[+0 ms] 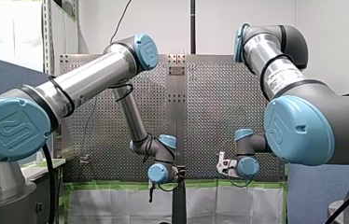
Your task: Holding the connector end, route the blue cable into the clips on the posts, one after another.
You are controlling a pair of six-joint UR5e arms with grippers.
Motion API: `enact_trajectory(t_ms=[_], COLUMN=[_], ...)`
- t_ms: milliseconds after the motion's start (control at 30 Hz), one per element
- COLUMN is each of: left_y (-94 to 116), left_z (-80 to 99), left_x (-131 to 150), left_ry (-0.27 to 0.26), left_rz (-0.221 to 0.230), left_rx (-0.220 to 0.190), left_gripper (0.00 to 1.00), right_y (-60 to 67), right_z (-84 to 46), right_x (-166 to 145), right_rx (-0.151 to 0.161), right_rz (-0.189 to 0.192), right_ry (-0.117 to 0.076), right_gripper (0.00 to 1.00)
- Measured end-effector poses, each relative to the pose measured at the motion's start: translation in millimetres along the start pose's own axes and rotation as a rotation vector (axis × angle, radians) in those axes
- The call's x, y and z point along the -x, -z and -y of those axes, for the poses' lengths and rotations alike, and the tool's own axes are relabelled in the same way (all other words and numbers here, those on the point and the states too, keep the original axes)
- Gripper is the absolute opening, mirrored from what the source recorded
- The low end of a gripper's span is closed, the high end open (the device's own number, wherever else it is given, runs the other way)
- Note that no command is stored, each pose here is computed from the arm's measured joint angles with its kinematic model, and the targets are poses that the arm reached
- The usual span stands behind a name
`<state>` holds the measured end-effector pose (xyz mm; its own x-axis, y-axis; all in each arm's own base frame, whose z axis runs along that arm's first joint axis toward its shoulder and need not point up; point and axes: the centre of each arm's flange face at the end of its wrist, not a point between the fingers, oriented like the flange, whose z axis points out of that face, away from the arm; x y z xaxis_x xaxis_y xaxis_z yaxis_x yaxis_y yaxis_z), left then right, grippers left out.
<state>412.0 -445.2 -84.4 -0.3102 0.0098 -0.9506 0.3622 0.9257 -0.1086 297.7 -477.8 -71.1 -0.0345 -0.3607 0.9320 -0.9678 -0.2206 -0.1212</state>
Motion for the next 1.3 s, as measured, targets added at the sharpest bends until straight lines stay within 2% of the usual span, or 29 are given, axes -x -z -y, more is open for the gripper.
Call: enact_trajectory(t_ms=[100, 333, 533, 667, 867, 1067, 1300], left_y=[-4, -11, -17, -18, -22, -26, -34], left_z=[9.0, 50.4, 64.7, 67.7, 70.8, 77.1, 85.5], left_x=[4, 18, 28, 30, 24, 4, 10], left_ry=[0.0, 0.003, 0.023, 0.034, 0.041, 0.037, 0.029], left_rz=[0.018, 0.066, 0.093, 0.1, 0.094, 0.086, 0.101], left_rx=[0.0, -0.045, -0.06, -0.063, -0.068, -0.055, -0.029], left_gripper=[0.0, 0.0, 0.0, 0.0, 0.0, 0.0, 0.0], right_y=[1.4, 0.5, -4.9, -10.3, -18.3, -20.5, -21.4], right_z=[-2.0, -6.7, -15.3, -18.2, -18.7, -18.7, -21.5], right_x=[-1, -3, -8, -13, -20, -22, -22], right_rx=[0.001, 0.007, 0.01, -0.008, -0.044, -0.085, -0.124], right_rz=[-0.012, -0.021, -0.045, -0.056, -0.061, -0.053, -0.041], right_ry=[-0.002, -0.007, -0.023, -0.031, -0.033, -0.022, -0.018], right_gripper=[0.0, 0.0, 0.0, 0.0, 0.0, 0.0, 0.0])
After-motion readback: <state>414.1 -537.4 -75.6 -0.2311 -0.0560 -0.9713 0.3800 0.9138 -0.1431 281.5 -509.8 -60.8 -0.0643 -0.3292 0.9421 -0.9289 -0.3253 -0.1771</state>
